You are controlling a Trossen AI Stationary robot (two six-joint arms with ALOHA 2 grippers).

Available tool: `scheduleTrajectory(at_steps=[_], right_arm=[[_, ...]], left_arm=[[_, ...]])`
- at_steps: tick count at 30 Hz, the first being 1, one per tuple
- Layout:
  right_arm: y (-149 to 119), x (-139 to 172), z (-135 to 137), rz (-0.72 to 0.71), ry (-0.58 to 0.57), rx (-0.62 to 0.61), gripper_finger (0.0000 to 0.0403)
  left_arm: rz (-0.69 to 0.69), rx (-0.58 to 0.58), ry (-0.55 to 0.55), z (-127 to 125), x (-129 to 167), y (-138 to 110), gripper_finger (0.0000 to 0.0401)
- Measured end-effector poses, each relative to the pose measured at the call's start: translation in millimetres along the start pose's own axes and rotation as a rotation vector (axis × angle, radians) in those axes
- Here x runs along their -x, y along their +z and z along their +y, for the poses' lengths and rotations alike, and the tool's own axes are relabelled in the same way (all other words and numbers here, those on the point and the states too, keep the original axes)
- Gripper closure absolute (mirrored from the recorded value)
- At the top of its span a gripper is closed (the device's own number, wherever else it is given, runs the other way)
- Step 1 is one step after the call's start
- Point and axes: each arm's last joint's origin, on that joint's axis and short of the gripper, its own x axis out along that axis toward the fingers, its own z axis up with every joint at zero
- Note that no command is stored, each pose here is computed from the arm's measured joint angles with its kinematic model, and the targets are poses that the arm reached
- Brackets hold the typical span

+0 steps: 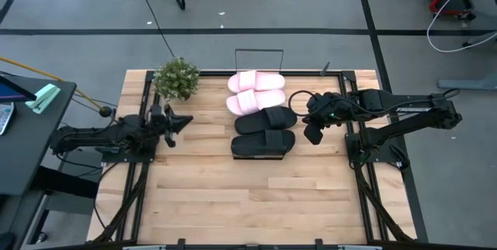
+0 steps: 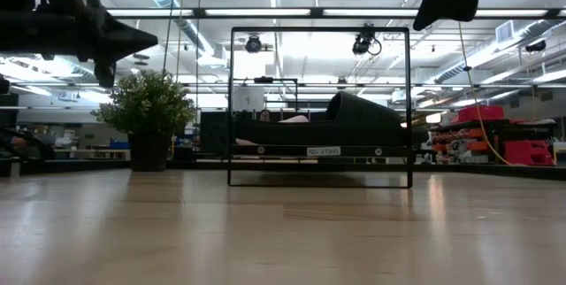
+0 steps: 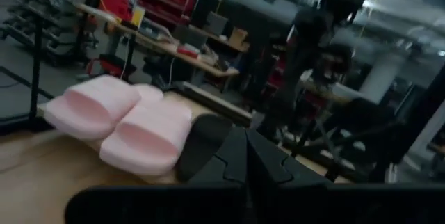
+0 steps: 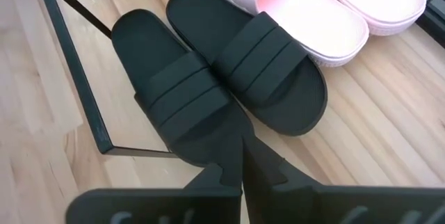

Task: Pick and place slides into the shelf
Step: Return to Home Position

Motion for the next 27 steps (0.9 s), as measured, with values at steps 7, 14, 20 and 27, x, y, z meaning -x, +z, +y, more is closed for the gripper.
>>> scheduleTrajectory(at_steps=[7, 14, 20, 27], right_arm=[[0.0, 0.1, 0.0, 0.000, 0.000, -0.033, 0.0400], [0.0, 0.1, -0.1, 0.000, 0.000, -0.034, 0.0400], [-0.1, 0.0, -0.2, 0.001, -0.001, -0.032, 0.0400], [-0.6, 1.9, -0.6, -0.004, 0.003, -0.022, 0.0401]], left_arm=[[0.144, -0.044, -0.054, 1.7, 0.8, -11.4, 0.0399], [0.191, -0.106, -0.074, 2.4, 1.3, -15.1, 0.0399], [0.240, -0.143, -0.049, 4.1, -0.9, -20.1, 0.0399], [0.309, -0.136, -0.019, 6.1, -3.8, -26.9, 0.0396]])
